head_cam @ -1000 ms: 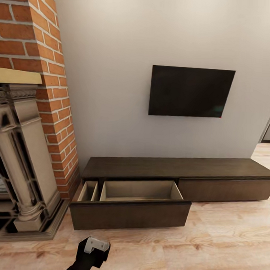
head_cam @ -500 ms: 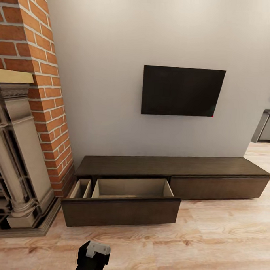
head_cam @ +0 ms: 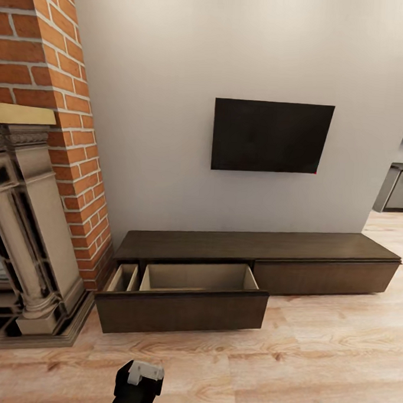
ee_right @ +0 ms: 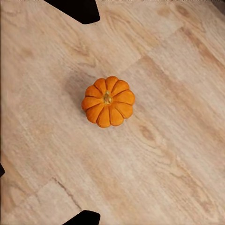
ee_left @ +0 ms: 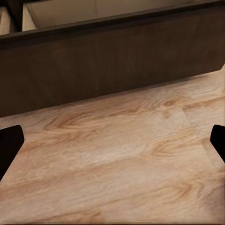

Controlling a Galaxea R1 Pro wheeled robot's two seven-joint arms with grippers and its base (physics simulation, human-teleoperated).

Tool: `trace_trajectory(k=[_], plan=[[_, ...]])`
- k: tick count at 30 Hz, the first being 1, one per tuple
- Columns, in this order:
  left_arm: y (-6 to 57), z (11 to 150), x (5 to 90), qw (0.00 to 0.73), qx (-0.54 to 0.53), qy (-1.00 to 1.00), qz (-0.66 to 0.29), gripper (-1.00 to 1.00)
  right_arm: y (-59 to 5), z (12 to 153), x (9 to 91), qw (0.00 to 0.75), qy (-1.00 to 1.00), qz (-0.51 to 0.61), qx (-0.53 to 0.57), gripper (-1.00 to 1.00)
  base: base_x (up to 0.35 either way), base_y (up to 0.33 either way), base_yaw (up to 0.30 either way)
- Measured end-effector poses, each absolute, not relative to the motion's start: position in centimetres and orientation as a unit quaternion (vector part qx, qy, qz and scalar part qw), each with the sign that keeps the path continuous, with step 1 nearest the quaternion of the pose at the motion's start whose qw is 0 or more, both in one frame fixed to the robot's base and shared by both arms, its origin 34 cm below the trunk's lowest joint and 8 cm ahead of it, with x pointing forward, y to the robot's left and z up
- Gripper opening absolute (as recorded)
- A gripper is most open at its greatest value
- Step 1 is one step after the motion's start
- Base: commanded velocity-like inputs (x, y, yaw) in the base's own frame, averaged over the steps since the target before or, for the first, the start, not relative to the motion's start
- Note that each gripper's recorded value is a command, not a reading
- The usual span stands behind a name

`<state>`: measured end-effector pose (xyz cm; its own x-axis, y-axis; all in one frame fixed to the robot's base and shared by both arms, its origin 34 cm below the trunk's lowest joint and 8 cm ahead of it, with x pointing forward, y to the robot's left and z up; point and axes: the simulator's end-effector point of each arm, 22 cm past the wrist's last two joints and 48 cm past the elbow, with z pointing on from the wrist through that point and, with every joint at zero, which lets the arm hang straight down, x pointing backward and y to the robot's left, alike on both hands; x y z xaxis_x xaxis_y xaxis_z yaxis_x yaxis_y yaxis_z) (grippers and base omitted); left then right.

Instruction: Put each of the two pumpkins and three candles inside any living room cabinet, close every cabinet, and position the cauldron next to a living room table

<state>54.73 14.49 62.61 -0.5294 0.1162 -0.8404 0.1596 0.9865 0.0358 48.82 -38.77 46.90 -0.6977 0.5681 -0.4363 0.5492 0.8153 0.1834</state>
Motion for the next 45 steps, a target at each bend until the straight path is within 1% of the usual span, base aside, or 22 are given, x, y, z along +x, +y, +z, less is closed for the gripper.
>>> trace_trajectory(k=[22, 35, 45], plan=[[14.5, 62.5, 54.7, 0.479, 0.075, 0.874, -0.025, 1.0, -38.8, 46.8, 49.0, 0.246, 0.921, 0.021, 0.302, 1.0, -0.004, 0.009, 0.0], [14.5, 61.9, 54.7, 0.479, 0.075, 0.874, -0.025, 1.0, -38.5, 47.3, 50.7, 0.289, 0.912, 0.04, 0.29, 1.0, 0.0, 0.0, 0.0], [16.8, 57.7, 50.9, 0.439, 0.087, 0.894, -0.001, 1.0, -39.6, 46.6, 48.7, 0.289, 0.917, 0.008, 0.275, 1.0, 0.0, 0.0, 0.0]])
